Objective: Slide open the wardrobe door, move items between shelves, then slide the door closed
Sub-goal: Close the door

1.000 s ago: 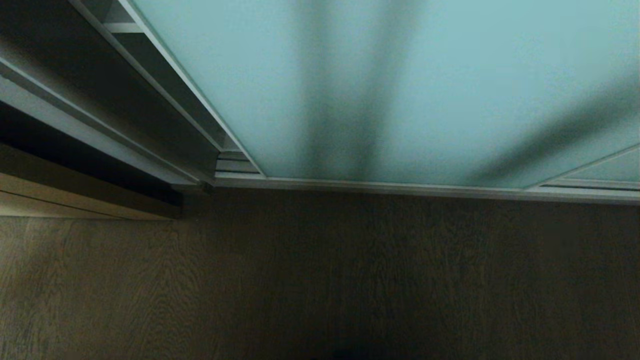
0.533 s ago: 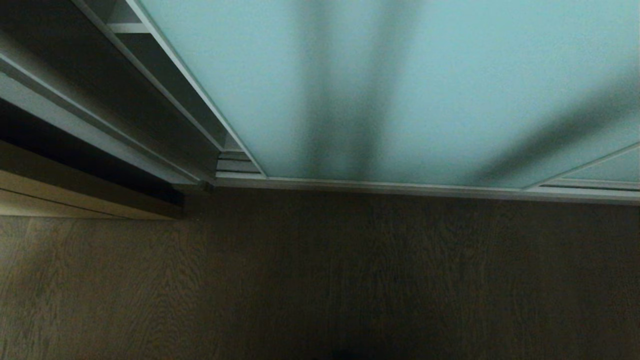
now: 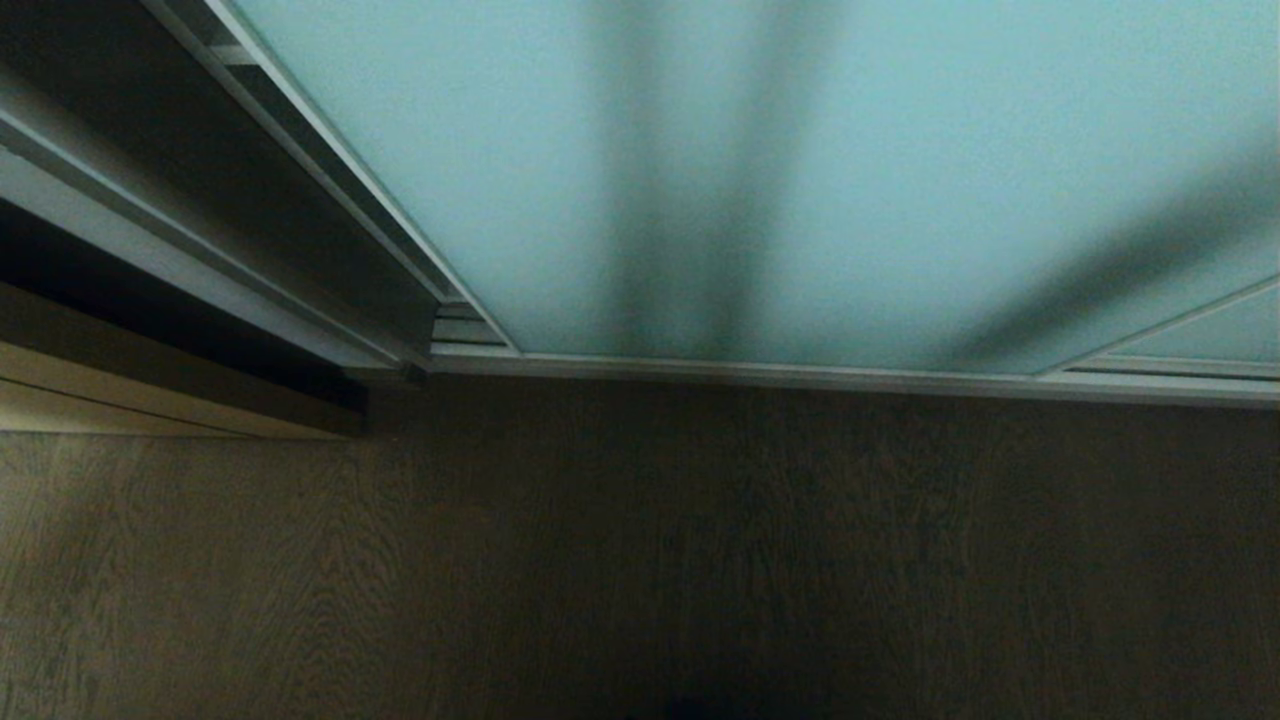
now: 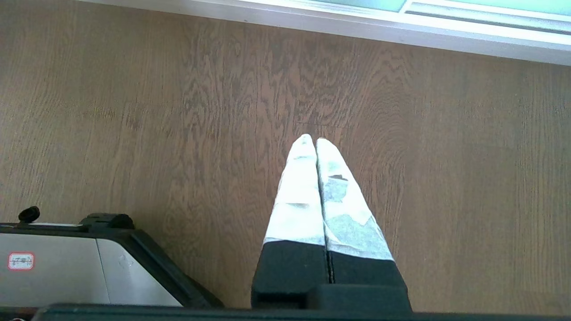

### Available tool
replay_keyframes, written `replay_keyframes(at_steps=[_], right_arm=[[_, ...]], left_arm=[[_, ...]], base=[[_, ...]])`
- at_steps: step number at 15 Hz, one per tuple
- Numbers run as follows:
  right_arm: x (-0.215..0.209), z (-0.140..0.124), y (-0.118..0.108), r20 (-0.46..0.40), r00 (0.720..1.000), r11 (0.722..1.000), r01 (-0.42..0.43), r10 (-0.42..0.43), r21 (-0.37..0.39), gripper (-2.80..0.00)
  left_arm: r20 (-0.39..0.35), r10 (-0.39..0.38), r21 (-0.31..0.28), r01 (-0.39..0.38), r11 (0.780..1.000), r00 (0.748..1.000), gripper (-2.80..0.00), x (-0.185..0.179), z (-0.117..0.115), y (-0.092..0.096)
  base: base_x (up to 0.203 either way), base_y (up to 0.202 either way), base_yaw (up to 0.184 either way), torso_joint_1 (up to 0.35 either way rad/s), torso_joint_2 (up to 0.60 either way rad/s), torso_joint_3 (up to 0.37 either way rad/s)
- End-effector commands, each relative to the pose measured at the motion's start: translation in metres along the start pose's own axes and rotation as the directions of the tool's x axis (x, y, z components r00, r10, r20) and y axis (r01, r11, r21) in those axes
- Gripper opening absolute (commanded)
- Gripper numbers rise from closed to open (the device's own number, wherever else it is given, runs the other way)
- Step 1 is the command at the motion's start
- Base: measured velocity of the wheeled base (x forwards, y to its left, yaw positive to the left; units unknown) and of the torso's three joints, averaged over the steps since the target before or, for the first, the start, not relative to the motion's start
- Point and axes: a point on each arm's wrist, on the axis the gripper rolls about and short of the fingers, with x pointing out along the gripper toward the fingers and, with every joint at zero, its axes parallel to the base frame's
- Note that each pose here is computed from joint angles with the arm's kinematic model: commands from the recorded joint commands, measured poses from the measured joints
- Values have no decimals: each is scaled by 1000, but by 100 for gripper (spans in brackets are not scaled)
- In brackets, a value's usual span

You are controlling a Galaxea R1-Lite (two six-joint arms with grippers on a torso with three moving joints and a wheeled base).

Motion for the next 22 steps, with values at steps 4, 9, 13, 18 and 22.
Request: replay_keyframes(at_steps=[4,9,13,18,22], right_arm=[[0,0,0,0,1000,1000,0,0,0,-280],[0,0,0,0,1000,1000,0,0,0,-280],[0,0,0,0,1000,1000,0,0,0,-280],[0,0,0,0,1000,1000,0,0,0,-280],[0,0,0,0,1000,1000,0,0,0,-280]], left_arm=[[29,85,13,-86,996,996,-280,-28,-15,-8],[56,151,60,-154,986,987,-280,-40,-23,-8],[116,202,93,-213,973,973,-280,-38,-21,-6],[154,254,147,-277,950,955,-280,-34,-19,-1],[145,262,146,-283,948,954,-280,-32,-21,3]], base=[[0,0,0,0,0,0],[0,0,0,0,0,0],[0,0,0,0,0,0],[0,0,0,0,0,0],[0,0,0,0,0,0]])
